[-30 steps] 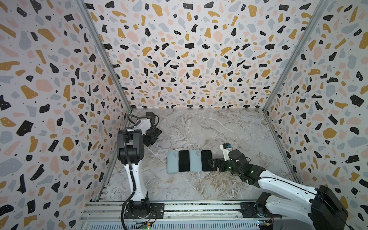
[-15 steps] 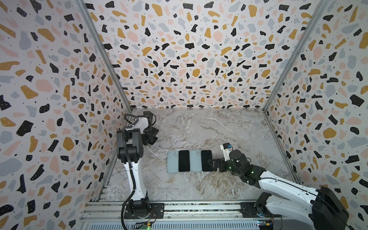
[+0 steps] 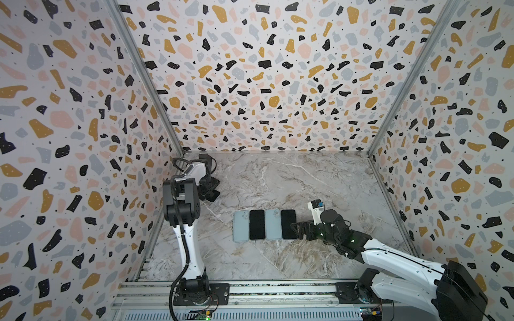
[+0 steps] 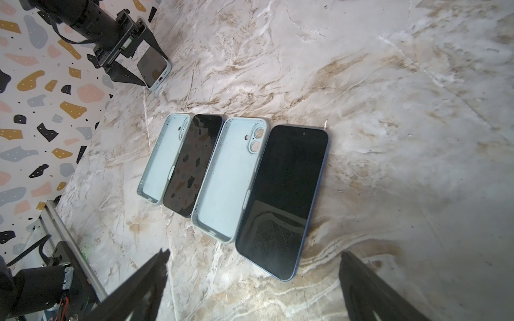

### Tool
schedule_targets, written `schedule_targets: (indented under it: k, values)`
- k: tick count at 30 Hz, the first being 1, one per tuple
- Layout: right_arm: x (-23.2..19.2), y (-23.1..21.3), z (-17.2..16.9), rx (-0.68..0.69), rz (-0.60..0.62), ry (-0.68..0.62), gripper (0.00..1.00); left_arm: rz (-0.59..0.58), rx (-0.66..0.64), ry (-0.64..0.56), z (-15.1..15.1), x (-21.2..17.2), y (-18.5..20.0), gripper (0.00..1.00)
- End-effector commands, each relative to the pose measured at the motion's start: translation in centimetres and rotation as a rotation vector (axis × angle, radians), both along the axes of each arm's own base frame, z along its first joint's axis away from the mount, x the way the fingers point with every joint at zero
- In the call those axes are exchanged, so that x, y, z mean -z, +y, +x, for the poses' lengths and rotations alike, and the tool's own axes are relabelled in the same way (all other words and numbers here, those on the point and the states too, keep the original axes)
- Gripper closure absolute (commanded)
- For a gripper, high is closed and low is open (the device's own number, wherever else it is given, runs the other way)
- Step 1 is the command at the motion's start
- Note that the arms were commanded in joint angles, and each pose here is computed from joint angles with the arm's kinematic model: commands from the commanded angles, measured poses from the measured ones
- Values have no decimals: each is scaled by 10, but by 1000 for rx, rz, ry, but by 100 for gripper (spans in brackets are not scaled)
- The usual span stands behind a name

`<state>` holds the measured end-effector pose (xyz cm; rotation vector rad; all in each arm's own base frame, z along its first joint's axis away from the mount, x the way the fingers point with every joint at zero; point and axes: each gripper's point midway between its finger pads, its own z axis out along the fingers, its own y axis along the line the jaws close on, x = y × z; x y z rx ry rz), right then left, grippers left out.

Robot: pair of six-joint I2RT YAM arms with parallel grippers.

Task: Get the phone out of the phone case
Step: 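Lift the cased phone with the left gripper and carry it toward the right gripper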

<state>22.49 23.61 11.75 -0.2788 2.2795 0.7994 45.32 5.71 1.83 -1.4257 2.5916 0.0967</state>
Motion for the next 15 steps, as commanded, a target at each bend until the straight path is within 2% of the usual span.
schedule_targets:
  k: [1,12,15]
  values:
    - [-7,0,1,1,6,-27,3,-25,7,40,-5,14,1,19]
    - [-17,3,4,-4,15,-48,3,-30,29,16,-12,6,-2,21]
    - [-17,3,4,-5,16,-49,2,-51,36,-14,-13,2,-6,26]
